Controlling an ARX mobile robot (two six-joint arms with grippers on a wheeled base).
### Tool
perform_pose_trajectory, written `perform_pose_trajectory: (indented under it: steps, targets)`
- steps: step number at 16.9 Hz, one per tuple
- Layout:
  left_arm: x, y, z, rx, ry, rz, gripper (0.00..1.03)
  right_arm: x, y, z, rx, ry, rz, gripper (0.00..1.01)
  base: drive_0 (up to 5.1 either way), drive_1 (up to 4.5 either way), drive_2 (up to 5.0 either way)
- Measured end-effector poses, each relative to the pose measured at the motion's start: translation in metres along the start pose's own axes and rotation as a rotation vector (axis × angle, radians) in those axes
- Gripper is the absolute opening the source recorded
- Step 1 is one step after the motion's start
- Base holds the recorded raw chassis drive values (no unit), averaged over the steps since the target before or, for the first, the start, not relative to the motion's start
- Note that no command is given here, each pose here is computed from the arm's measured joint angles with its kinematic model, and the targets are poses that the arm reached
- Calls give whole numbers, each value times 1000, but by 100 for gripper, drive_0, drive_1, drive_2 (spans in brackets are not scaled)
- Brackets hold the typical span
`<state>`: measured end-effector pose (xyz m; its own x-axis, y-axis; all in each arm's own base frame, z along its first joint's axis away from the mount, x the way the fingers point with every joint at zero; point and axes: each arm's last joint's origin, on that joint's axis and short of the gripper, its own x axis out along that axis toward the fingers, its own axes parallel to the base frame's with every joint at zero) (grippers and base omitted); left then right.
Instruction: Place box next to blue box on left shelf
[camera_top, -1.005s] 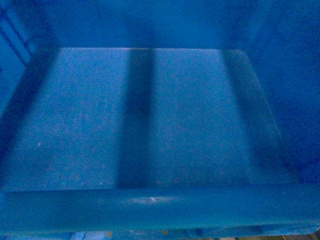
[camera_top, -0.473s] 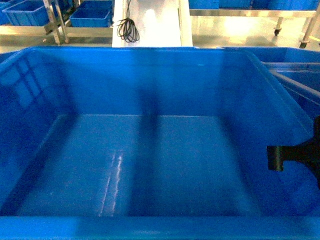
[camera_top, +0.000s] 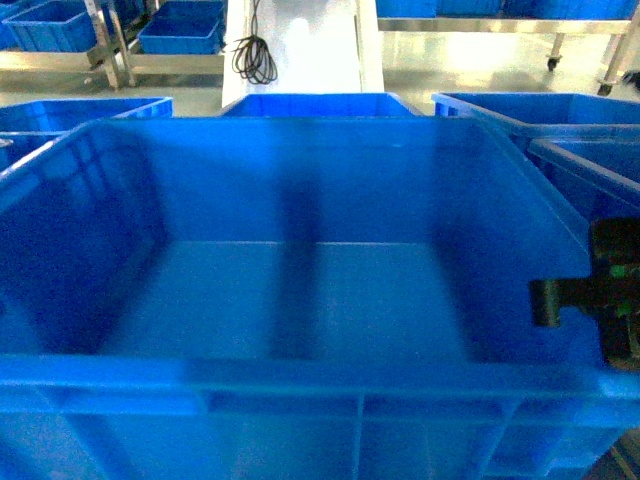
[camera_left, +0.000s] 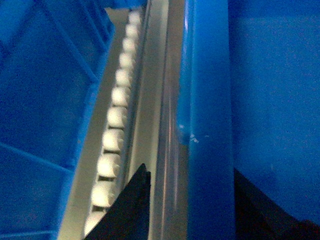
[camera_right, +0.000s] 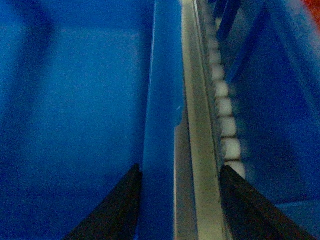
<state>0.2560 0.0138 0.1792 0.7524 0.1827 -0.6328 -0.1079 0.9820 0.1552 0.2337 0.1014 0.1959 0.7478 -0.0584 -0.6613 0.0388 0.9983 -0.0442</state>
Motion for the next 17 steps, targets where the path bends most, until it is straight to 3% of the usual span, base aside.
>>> perform_pose_trajectory:
  steps: [1, 2, 3, 4, 5, 7, 8, 9, 10, 11, 13, 15, 16, 17]
  targets:
    - [-9, 0, 9, 0, -104, 26, 49, -13, 2, 9, 17, -112, 31, 53, 0, 0, 0]
    - [-24, 1, 25, -22, -255, 34, 58, -29, 4, 21, 57, -239, 70, 62, 0, 0, 0]
    - [-56, 0, 48, -55, -465, 36, 71, -52, 4, 37, 100, -397, 105, 75, 0, 0, 0]
    - [-81, -2, 59, -79, -574, 11, 82, -66, 4, 43, 112, -471, 102, 86, 0, 0, 0]
    - [-99, -7, 54, -85, -615, -22, 95, -70, 5, 38, 103, -471, 79, 99, 0, 0, 0]
    - [-104, -21, 12, -52, -569, -47, 98, -61, 7, 7, 45, -419, -27, 98, 0, 0, 0]
    - [-104, -21, 5, -47, -558, -43, 98, -62, 7, 7, 44, -426, -33, 98, 0, 0, 0]
    - [-105, -18, 8, -71, -611, -49, 95, -62, 4, 10, 86, -547, 32, 91, 0, 0, 0]
    - [-108, -14, 4, -98, -709, -115, 82, -63, -10, 1, 80, -656, 75, 78, 0, 0, 0]
    - [-106, -12, -13, -99, -716, -145, 68, -62, -30, -15, 77, -714, 57, 63, 0, 0, 0]
    - [-99, -10, -37, -101, -682, -157, 40, -60, -52, -36, 48, -715, 57, 35, 0, 0, 0]
    - [-100, 2, -50, -106, -704, -155, 13, -60, -69, -51, 41, -716, 50, 8, 0, 0, 0]
    - [-100, 3, -56, -116, -702, -141, 0, -60, -75, -58, 37, -717, 48, 2, 0, 0, 0]
    - [-99, 1, -65, -109, -692, -158, 1, -60, -79, -64, 32, -714, 55, 2, 0, 0, 0]
